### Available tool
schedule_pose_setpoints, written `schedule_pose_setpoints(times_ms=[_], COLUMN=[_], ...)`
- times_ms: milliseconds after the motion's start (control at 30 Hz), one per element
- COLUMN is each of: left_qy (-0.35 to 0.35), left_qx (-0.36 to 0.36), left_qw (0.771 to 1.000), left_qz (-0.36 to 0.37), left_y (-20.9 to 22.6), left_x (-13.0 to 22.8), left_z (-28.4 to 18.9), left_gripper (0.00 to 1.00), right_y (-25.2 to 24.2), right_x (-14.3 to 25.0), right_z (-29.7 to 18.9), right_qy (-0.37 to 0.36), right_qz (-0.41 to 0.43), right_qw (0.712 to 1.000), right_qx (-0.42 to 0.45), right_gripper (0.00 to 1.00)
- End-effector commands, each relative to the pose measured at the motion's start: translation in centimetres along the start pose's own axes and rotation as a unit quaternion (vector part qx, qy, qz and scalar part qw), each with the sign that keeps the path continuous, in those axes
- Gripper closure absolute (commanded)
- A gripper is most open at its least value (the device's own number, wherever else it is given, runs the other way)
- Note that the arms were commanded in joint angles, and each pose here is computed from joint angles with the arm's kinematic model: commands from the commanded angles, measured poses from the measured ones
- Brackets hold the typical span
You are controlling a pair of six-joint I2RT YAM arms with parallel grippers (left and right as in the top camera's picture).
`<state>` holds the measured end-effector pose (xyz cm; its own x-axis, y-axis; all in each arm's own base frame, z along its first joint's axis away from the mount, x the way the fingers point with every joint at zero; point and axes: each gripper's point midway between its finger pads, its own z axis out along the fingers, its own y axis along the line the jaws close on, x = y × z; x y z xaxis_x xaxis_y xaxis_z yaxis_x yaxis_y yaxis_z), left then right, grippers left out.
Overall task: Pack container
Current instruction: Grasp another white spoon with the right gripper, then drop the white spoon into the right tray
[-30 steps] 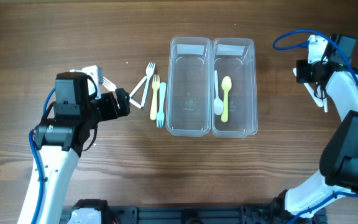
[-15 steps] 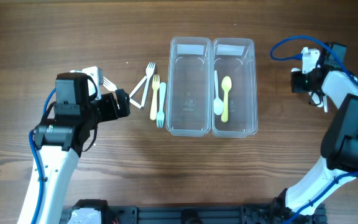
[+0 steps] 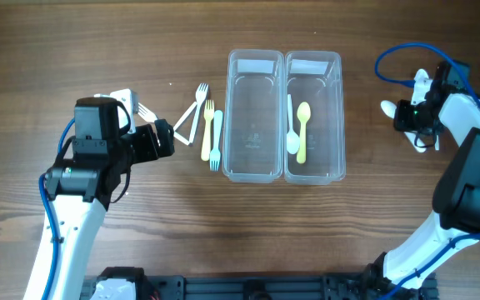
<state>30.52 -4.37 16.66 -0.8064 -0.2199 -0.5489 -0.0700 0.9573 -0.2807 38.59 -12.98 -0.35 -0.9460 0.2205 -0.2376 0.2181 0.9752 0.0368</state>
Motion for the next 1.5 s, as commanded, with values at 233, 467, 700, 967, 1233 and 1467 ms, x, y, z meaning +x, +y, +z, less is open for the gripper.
schedule_pose_setpoints(times_ms=[233,467,700,967,1233,1467], left_qy=[-0.008,-0.008,-0.008,-0.009,-0.008,-0.008], left_qx=[0.004,0.004,0.004,0.004,0.004,0.004], left_qw=[1.0,1.0,1.0,1.0,1.0,1.0], left_qz=[0.006,0.006,0.006,0.006,0.006,0.006], left_y=[-0.1,-0.1,-0.1,-0.1,-0.1,-0.1], left_x=[-0.7,-0.7,-0.7,-0.7,-0.7,-0.7], left_z=[-0.3,-0.3,-0.3,-0.3,-0.3,-0.3], left_gripper=[0.0,0.0,0.0,0.0,0.0,0.0], right_y=[0.9,2.0,4.7,12.8,21.2,22.6], right_x=[6.1,5.2,0.4,-0.6,1.7,2.1], right_z=[0.6,0.0,-9.3,-19.6,-13.5,-9.4], right_qy=[0.119,0.11,0.013,-0.115,-0.081,-0.047], right_qz=[0.177,0.175,0.15,0.026,-0.067,-0.085], right_qw=[0.977,0.978,0.982,0.981,0.986,0.987], right_qx=[-0.004,-0.039,-0.112,-0.151,-0.128,-0.131], right_gripper=[0.91,0.96,0.96,0.96,0.96,0.88])
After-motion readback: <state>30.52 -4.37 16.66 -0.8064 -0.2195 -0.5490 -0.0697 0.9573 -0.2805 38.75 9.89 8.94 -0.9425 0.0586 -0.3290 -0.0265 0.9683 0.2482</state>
